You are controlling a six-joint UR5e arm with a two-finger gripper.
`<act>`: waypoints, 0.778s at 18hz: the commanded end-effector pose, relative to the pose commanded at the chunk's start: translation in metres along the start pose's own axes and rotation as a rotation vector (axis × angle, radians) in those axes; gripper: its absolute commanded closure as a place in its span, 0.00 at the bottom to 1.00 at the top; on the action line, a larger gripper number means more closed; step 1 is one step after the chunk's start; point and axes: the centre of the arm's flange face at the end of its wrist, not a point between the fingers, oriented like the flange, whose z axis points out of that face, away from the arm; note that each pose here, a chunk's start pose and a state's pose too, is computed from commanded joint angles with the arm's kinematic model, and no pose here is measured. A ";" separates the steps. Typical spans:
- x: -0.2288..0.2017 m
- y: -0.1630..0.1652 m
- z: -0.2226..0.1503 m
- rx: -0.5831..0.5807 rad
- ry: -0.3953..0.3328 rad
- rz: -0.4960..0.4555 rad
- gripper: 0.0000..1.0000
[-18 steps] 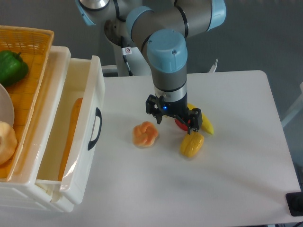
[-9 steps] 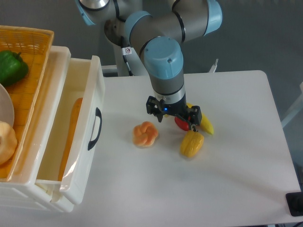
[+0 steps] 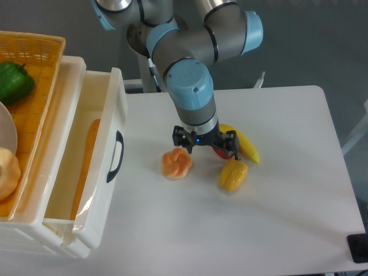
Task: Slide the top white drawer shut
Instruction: 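Lift the gripper up from the fruit and move toward the drawer, then move the gripper over to the open drawer's front face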
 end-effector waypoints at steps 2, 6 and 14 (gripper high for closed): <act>0.013 -0.005 0.004 0.006 0.025 0.017 0.00; 0.030 -0.013 0.021 -0.017 0.044 0.015 0.00; 0.044 -0.020 0.020 0.014 0.112 0.015 0.00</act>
